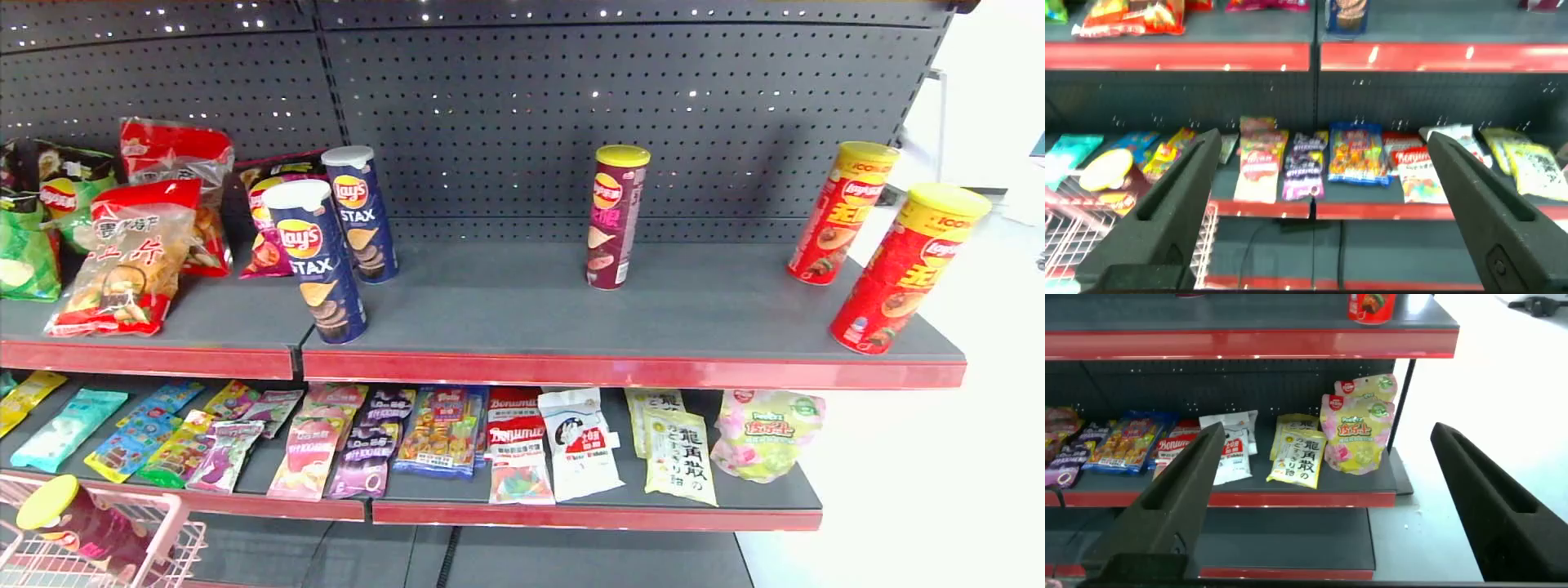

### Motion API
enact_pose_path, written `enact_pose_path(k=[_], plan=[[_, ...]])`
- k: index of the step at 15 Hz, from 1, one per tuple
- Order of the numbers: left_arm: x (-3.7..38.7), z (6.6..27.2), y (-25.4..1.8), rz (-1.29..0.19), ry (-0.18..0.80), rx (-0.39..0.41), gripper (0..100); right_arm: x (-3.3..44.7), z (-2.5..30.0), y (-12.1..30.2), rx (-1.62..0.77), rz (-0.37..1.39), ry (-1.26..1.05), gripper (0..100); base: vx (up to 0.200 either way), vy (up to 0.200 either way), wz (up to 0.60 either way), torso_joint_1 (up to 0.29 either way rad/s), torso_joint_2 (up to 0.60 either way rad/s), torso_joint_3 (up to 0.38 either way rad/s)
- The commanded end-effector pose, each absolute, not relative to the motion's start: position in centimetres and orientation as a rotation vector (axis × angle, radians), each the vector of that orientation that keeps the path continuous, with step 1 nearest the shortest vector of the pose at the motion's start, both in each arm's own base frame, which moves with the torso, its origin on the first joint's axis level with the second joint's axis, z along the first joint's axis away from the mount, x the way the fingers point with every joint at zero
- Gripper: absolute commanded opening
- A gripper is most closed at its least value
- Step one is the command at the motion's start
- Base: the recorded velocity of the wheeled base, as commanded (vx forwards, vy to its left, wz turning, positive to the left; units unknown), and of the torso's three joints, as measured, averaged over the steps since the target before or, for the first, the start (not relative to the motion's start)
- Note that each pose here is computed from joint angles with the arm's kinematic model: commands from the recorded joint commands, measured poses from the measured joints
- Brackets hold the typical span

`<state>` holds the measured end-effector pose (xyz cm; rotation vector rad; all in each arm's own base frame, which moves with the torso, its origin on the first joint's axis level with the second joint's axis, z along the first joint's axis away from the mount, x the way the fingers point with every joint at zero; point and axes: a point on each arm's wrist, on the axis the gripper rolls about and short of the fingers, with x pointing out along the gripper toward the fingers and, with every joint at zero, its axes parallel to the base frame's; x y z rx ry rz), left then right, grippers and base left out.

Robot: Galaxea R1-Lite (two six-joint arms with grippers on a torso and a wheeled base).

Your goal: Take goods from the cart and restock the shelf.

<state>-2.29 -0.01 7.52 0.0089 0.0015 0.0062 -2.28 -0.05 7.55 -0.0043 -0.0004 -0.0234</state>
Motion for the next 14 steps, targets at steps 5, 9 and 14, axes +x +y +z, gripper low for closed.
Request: enact_pose_path(k=[5,9,14], plan=[[-2.28,7.53,-0.01,0.008,0.002,0.008,100,-2.28,7.55,-0.05,-0.005,-0.023,0.000,100,0.000,0.000,0.60,0.001,0.00,0.002],[-2.28,7.53,-0.01,0.008,0.002,0.008,100,-2.28,7.55,-0.05,-0.005,-0.023,0.000,100,0.000,0.000,0.60,0.001,0.00,0.004],[-2.28,7.53,-0.01,0.008,0.002,0.008,100,-2.28,7.55,-0.05,-0.005,-0.023,0.000,100,0.000,0.000,0.24,0.000,0.00,0.000]])
